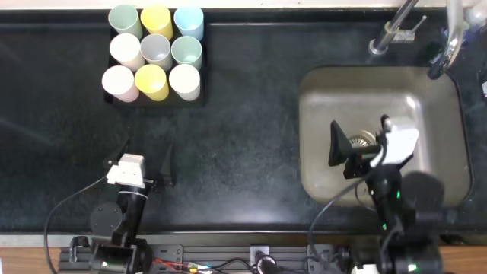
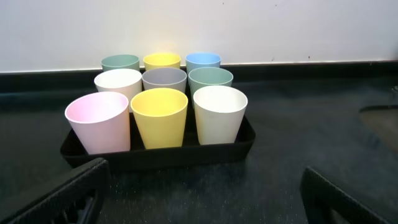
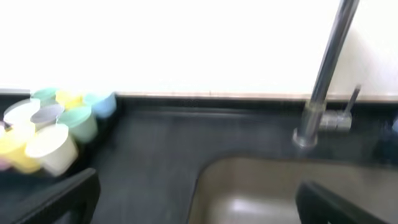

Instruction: Store Cups

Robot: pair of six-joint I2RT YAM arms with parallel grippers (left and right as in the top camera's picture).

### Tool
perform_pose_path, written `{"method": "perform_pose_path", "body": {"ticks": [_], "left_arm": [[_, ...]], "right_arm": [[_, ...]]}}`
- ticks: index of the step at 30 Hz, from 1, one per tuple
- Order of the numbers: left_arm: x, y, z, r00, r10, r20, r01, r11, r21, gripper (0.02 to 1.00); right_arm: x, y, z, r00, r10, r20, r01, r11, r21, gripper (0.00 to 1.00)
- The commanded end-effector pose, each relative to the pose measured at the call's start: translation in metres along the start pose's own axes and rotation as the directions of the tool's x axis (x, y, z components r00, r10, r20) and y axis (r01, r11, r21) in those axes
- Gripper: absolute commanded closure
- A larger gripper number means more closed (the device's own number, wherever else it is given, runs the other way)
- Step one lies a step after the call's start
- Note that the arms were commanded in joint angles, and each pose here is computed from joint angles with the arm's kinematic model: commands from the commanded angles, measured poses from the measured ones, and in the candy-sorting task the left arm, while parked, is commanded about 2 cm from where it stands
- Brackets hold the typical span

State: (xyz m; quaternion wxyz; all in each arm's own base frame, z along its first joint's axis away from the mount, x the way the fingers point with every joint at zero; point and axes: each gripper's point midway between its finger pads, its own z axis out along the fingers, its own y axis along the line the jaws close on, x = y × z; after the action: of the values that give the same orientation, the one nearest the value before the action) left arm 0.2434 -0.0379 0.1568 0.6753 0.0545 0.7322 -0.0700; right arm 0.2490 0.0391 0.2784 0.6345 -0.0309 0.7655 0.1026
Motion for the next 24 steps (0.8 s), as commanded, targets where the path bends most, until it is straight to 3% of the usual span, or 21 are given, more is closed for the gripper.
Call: {"method": "perform_pose_path", "body": {"ticks": [1, 7, 14, 24], "left_arm": [[-0.001, 0.000, -0.001, 1.000, -0.004, 0.005, 0.004, 1.000, 0.004, 0.018], [-0.001, 0.000, -0.001, 1.000, -0.004, 0.005, 0.004, 1.000, 0.004, 0.018], [-0.001, 0.000, -0.001, 1.000, -0.003, 0.005, 0.003, 1.000, 0.004, 0.018], [-0.001, 0.000, -0.001, 1.000, -0.003, 0.005, 0.003, 1.000, 0.004, 0.020]], "right_arm": [[0.010, 0.000, -0.002, 0.993, -0.011, 0.116, 0.014, 1.000, -0.019, 0.003], [0.025, -0.001, -0.002, 0.965, -0.029, 0.260, 0.038, 0.999, -0.029, 0.003], [0.049, -0.003, -0.006, 0.947, -0.035, 0.319, 0.048, 0.998, -0.033, 0.003], [0.090, -0.002, 0.010, 0.974, -0.022, 0.227, 0.033, 0.998, -0.045, 0.003]]}}
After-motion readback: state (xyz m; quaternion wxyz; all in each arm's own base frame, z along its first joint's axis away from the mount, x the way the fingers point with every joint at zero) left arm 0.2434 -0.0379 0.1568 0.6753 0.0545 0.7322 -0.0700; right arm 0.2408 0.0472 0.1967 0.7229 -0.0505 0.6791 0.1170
